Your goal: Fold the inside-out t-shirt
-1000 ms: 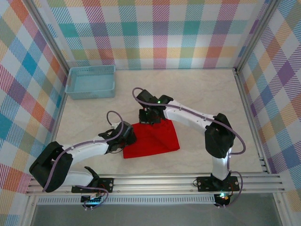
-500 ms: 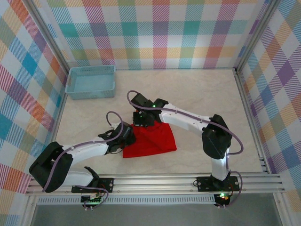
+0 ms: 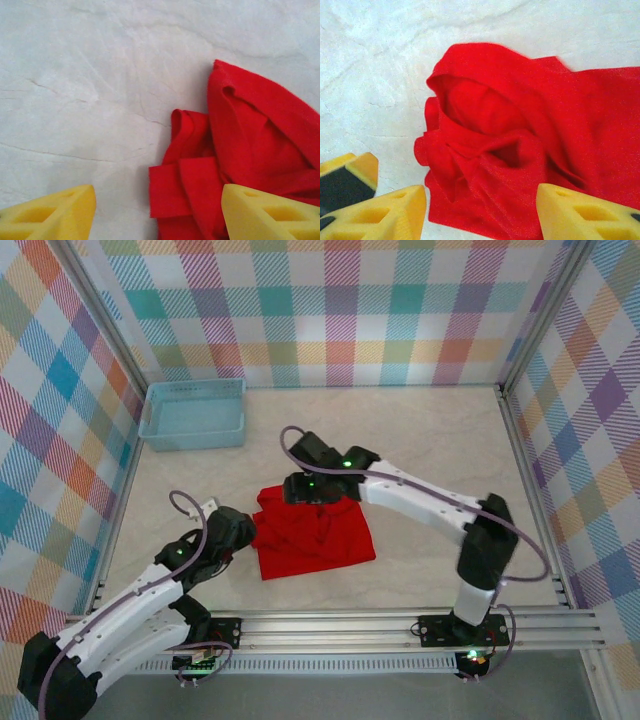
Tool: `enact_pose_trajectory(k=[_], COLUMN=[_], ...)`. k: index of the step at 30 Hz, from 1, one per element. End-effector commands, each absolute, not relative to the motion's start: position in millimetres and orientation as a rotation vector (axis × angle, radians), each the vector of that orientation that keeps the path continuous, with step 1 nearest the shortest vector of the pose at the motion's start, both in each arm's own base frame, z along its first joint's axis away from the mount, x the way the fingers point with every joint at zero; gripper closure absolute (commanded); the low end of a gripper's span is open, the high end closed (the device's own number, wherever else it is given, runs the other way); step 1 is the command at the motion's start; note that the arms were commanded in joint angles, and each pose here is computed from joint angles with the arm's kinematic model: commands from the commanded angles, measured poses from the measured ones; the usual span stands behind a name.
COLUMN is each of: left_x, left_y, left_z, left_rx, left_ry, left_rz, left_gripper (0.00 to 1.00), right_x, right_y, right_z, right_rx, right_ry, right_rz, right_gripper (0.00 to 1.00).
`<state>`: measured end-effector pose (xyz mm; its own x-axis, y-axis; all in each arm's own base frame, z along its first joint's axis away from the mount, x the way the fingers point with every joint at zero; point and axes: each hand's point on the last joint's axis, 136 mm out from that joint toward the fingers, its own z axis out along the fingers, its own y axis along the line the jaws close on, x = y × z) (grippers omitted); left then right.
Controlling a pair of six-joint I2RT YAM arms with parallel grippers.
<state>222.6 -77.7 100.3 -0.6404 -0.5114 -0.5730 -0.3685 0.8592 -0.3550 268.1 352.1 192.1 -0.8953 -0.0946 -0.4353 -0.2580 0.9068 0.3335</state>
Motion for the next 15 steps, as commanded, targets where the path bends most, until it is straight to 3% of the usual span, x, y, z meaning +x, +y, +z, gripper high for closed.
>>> enact_pose_trajectory(k=[1, 7, 12, 15], left_x=[221, 241, 252, 260], left_y=[-83, -151, -205, -231], left_z=[104, 131, 142, 139], left_rx=[-0.545, -0.306, -0.073, 0.017], left_ry=[2.415, 2.495, 2.524, 2.551], left_rz=[-0.233, -0.424, -0.396, -0.352], left_gripper=[0.32, 0.30, 0.17, 0.15], right_x=[279, 280, 288, 292], right_y=[299, 274, 250, 250], right_z=[167, 134, 121, 111], right_rx=[-0.235, -0.186, -0.072, -0.077], right_ry=[2.683, 2.715, 2.709, 2.727], right_rz=[0.340, 0.229, 0.332, 0.394], right_gripper=[0.40, 0.39, 0.38, 0.38])
